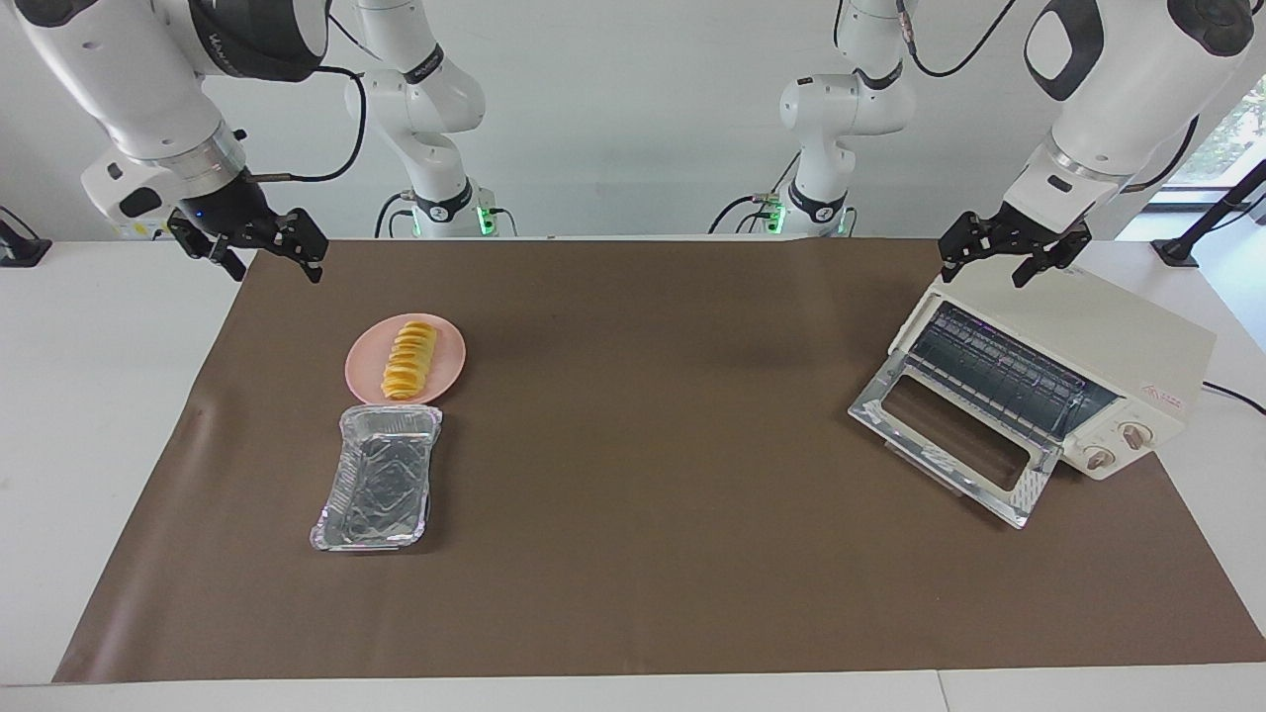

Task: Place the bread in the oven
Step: 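Lower the right gripper onto the yellow bread on the pink plate, then grasp the bread and carry it into the foil tray, then release the bread in the tray and grasp the tray rim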

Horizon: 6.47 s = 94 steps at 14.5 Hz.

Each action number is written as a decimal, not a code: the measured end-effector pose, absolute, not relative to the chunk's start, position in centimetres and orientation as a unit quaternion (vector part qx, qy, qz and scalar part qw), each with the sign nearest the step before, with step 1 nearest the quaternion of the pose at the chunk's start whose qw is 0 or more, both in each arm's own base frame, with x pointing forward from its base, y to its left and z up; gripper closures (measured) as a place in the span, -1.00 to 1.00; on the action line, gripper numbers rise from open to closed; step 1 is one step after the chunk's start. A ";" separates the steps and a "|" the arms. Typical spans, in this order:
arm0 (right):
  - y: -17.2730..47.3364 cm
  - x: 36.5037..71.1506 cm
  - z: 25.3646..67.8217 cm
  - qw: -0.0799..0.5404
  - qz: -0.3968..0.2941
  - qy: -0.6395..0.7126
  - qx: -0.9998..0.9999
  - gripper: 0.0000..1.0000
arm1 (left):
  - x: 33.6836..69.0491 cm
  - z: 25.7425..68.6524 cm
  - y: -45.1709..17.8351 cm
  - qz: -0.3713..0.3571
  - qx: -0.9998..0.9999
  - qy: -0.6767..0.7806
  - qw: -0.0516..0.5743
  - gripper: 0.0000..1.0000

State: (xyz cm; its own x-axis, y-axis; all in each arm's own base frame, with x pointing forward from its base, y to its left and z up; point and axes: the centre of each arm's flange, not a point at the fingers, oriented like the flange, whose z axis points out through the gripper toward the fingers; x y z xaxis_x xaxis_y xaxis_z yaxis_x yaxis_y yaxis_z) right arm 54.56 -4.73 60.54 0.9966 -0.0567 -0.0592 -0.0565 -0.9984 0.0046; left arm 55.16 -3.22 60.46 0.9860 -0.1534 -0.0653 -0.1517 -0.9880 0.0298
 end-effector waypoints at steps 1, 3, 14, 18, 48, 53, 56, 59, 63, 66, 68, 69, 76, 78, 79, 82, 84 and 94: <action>-4.7 54.6 60.5 0.001 -0.030 -0.028 0.999 -1.00 | 55.2 60.5 -3.2 -0.034 0.996 -0.077 0.012 -1.00; -4.7 54.6 60.5 0.001 -0.030 -0.028 0.999 -1.00 | 55.2 60.5 -3.2 -0.034 0.996 -0.077 0.012 -1.00; -3.4 52.4 55.7 0.000 -0.064 -0.029 0.998 -1.00 | 55.2 60.5 -3.2 -0.034 0.996 -0.077 0.012 -1.00; -1.5 49.7 50.0 0.003 -0.060 -0.018 0.998 -1.00 | 55.2 60.5 -3.2 -0.034 0.996 -0.077 0.012 -1.00; -0.6 45.1 30.7 0.005 -0.046 -0.059 0.997 -0.84 | 55.2 60.5 -3.2 -0.034 0.996 -0.077 0.012 -1.00; -0.2 44.7 30.4 0.004 -0.047 -0.057 0.997 -0.02 | 55.2 60.5 -3.2 -0.034 0.996 -0.077 0.012 -1.00; 0.3 44.6 30.8 -0.006 -0.064 -0.064 0.996 0.45 | 55.2 60.5 -3.2 -0.034 0.996 -0.077 0.012 -1.00; 1.3 45.4 32.9 -0.016 -0.089 -0.065 0.994 0.62 | 55.2 60.5 -3.2 -0.034 0.996 -0.077 0.012 -1.00; 2.2 48.5 38.5 -0.018 -0.071 -0.066 0.995 0.81 | 55.2 60.5 -3.2 -0.034 0.996 -0.077 0.012 -1.00; 2.1 51.3 43.2 -0.023 -0.019 -0.052 0.998 0.81 | 55.2 60.5 -3.2 -0.034 0.996 -0.077 0.012 -1.00; 1.5 53.3 45.4 -0.025 0.018 -0.035 0.999 0.81 | 55.2 60.5 -3.2 -0.034 0.996 -0.077 0.012 -1.00; 1.1 54.3 45.5 -0.026 0.036 -0.033 0.998 0.81 | 55.2 60.5 -3.2 -0.034 0.996 -0.077 0.012 -1.00; -0.7 59.8 39.3 -0.026 0.084 -0.029 0.996 0.81 | 55.2 60.5 -3.2 -0.034 0.996 -0.077 0.012 -1.00; -0.3 60.5 38.8 -0.025 0.092 -0.024 0.995 0.81 | 55.2 60.5 -3.2 -0.034 0.996 -0.077 0.012 -1.00; -0.3 60.7 38.6 -0.025 0.093 -0.023 0.995 0.81 | 55.2 60.5 -3.2 -0.034 0.996 -0.077 0.012 -1.00; -0.3 61.1 37.3 -0.025 0.087 -0.024 0.996 0.81 | 55.2 60.5 -3.2 -0.034 0.996 -0.076 0.012 -1.00; -0.3 61.2 36.6 -0.026 0.081 -0.024 0.996 0.84 | 55.2 60.5 -3.2 -0.034 0.996 -0.076 0.012 -1.00; -0.4 61.3 36.3 -0.025 0.080 -0.024 0.996 -0.93 | 55.2 60.5 -3.2 -0.034 0.996 -0.076 0.012 -1.00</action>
State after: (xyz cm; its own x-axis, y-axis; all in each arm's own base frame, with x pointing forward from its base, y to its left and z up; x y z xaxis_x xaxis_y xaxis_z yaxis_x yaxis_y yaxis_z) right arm 61.25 -0.41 36.30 0.9861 -0.0524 0.1576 -0.0444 -0.9975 -0.0542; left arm 55.17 -3.20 60.46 0.9860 -0.1531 -0.0653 -0.1514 -0.9880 0.0298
